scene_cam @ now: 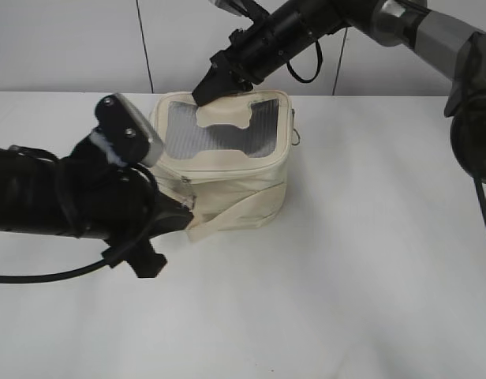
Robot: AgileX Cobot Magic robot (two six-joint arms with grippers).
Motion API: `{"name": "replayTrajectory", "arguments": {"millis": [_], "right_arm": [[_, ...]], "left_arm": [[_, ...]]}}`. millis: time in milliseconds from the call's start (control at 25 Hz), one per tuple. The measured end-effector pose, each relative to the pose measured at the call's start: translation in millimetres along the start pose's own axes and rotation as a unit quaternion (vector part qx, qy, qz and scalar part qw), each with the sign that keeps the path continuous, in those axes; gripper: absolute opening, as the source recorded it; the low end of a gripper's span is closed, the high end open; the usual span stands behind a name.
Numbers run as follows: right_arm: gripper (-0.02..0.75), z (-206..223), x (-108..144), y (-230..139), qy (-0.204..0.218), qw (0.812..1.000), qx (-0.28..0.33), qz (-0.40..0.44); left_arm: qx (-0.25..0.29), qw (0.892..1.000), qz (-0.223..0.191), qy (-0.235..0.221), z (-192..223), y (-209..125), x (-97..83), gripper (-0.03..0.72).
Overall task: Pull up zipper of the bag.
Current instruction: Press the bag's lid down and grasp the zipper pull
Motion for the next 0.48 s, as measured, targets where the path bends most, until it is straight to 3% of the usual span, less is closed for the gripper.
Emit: {"name": "replayTrajectory", "arguments": {"millis": [160,360,480], "right_arm": [[0.045,0,1,-1,0.004,1.0,0.006,0.0],[0.044,0,1,-1,0.004,1.0,0.006,0.001],[0.044,0,1,-2,0.003,1.0,0.007,0.001]], "left_arm": [[-0.005,1.0,0.013,-0.008,19,26,-16.1,0.017],[-0.022,0.998,0.036,-0.041,51,52,-23.6,0.017],[-0.026,0.998,0.027,-0.046,54,55,-24.6,0.018]]}}
Point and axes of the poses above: a point on each arm's last joint axis where the gripper is mounted, z pointing out along that axis toward the gripper, x along the wrist's bending axis when the last joint is at zero, y = z × x, the point moved 2 cm from there along z, pointing out along that axis toward the gripper, and after that the axes turned 10 degrees about z, right-handed, at the moved point
